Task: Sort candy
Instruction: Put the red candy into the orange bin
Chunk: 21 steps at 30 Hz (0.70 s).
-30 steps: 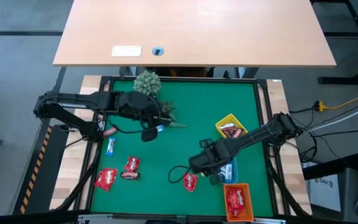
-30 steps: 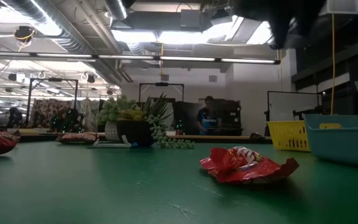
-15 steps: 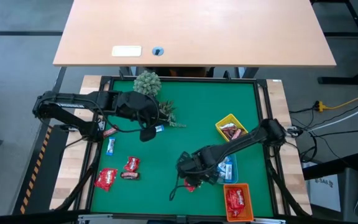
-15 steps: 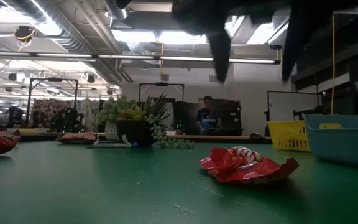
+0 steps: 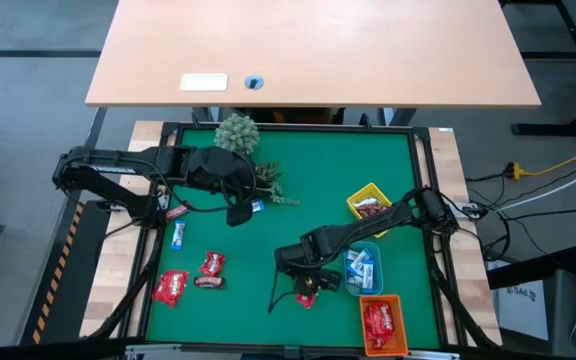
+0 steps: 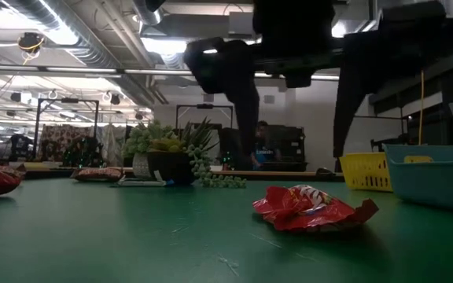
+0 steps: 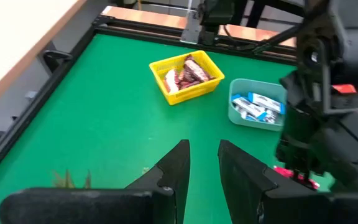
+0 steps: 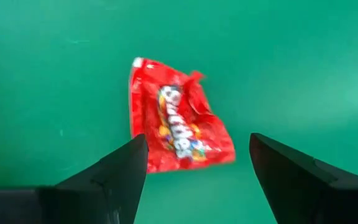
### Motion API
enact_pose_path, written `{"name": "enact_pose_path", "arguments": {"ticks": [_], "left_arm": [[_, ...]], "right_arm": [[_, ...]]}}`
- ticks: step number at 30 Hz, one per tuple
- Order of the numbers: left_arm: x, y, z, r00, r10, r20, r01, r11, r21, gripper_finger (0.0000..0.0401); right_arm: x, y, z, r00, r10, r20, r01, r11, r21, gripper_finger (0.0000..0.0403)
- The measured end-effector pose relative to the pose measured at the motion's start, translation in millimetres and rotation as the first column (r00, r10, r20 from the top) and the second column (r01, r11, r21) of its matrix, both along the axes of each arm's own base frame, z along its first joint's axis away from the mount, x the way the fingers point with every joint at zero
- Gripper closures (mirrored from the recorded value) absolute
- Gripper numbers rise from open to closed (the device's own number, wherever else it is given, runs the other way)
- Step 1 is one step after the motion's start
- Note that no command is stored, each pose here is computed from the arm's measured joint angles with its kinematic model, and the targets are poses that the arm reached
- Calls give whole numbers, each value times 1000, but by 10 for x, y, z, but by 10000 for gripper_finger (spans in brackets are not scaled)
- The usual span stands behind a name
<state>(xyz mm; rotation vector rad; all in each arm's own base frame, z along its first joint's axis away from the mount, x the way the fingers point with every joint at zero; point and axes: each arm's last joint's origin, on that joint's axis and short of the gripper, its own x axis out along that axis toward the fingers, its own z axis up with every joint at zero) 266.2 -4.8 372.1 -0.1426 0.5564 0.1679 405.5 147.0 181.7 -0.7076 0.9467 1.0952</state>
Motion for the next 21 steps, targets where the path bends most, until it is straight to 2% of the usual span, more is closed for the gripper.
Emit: {"name": "enact_pose_path", "arguments": {"ticks": [8, 11, 17, 21], "left_arm": [[0, 8, 2, 1000, 24, 2, -24, 1000, 13, 320], [1, 9, 4, 1000, 24, 5, -24, 1000, 13, 320], [11, 10, 19, 999, 26, 23, -26, 1000, 13, 319], [10, 21, 21, 998, 55, 26, -56, 998, 32, 319]], "right_arm": [[21, -72, -6, 989, 140, 57, -141, 990, 16, 123], [43, -147, -107, 981, 180, 77, -182, 983, 30, 123], [25, -281, -278, 981, 181, 73, -189, 975, 115, 123], [33, -337, -347, 972, 201, 121, -222, 955, 195, 123]]}}
